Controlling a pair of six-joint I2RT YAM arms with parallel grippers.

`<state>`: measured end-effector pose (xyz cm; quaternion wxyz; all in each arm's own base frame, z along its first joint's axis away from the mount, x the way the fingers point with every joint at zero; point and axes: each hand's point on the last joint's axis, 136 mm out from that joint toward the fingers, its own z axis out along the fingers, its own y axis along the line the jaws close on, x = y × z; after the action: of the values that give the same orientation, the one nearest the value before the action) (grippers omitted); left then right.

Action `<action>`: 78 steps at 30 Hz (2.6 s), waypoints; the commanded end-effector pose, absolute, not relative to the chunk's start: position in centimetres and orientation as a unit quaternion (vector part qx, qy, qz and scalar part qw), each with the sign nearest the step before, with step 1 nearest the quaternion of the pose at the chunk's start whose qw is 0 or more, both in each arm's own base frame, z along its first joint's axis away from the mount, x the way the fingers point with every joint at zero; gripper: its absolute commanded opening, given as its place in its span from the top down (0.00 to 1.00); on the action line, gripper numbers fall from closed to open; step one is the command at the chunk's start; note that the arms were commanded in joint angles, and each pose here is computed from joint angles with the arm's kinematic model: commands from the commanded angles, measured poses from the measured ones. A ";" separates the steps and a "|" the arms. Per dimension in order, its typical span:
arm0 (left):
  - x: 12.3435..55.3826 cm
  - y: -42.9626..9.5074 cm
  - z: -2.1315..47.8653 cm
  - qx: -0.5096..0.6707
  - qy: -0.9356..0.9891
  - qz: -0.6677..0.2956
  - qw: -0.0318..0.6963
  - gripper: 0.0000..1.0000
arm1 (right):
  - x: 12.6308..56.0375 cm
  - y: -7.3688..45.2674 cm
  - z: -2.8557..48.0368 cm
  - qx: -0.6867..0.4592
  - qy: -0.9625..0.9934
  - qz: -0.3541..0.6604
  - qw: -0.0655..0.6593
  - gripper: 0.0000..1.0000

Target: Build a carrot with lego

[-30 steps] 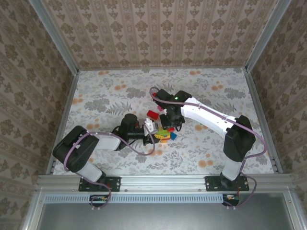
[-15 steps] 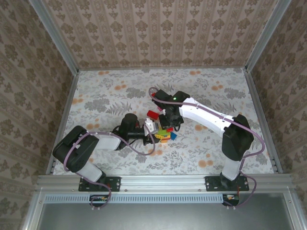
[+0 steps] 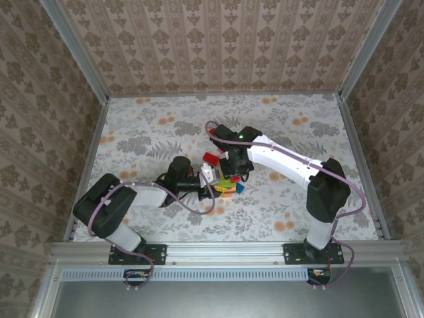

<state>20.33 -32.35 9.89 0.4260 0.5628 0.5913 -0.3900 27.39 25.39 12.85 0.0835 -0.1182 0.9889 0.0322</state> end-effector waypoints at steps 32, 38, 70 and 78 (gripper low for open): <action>19.2 -31.8 6.9 0.574 0.616 -0.389 0.375 0.62 | 26.5 23.9 9.9 -0.074 0.993 0.008 0.090 0.71; 19.2 -31.9 6.9 0.574 0.616 -0.388 0.375 0.63 | 26.7 23.3 10.2 -0.077 0.992 -0.007 0.097 0.71; 19.1 -31.9 6.9 0.576 0.614 -0.390 0.373 0.63 | 27.6 22.9 10.7 -0.067 0.989 0.003 0.132 0.71; 19.0 -31.9 7.0 0.577 0.613 -0.390 0.372 0.63 | 28.1 22.8 10.7 -0.072 0.988 0.002 0.138 0.71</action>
<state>20.39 -32.48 9.91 0.4244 0.5642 0.5905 -0.3910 27.32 24.69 12.58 0.1352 -0.0799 0.9865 0.0473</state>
